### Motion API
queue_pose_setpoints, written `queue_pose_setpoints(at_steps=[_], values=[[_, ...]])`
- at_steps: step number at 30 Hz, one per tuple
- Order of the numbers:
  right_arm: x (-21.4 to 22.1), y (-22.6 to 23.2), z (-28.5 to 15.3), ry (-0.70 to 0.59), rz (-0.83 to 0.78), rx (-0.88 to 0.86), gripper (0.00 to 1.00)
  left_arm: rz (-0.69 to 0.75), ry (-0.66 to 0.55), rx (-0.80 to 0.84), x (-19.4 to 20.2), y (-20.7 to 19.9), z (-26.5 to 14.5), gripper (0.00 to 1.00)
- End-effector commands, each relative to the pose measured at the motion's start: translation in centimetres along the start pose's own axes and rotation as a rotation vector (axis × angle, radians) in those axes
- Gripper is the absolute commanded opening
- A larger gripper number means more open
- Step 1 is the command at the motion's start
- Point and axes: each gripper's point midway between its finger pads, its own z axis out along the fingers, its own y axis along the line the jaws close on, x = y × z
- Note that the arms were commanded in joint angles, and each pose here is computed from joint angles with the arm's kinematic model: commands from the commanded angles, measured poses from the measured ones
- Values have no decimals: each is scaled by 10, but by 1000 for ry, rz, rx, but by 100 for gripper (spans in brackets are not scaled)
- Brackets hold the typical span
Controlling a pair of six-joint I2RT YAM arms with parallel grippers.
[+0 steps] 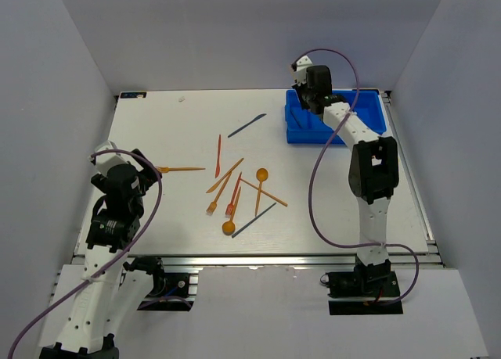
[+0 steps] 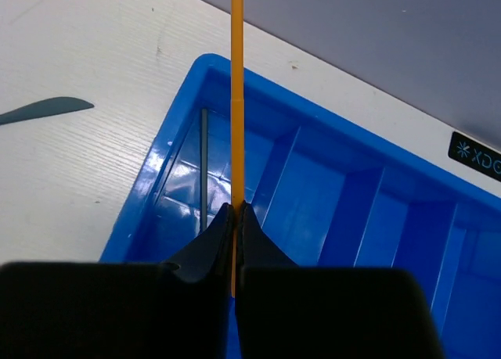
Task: Sort the eating utensils into containers
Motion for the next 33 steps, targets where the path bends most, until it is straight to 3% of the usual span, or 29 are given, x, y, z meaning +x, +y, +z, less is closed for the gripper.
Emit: queue_pose_setpoints(at_steps=[1,10,14,21,24,28,33], values=[[-21,3,13,-65,-87,-56,0,4,-3,2,-1,-1,2,98],[13,6,24,-21,-53,-55,0,11,8,-5,2,-1,4,98],[9,0,11,-28,-18,-38,7,10,5,-5,1,-1,4,98],[17,-5,-6,-13,16,-20,4,6,-1,0,0,-1,2,98],[24,-6,-9,5,29,-12,13,3,-6,2,-1,-1,1,98],[24,-5,-16,7,43,-19,44,2,-8,0,-2,0,1,98],[16,-7,-22,2,59,-21,50,2,-7,4,-1,-1,1,98]])
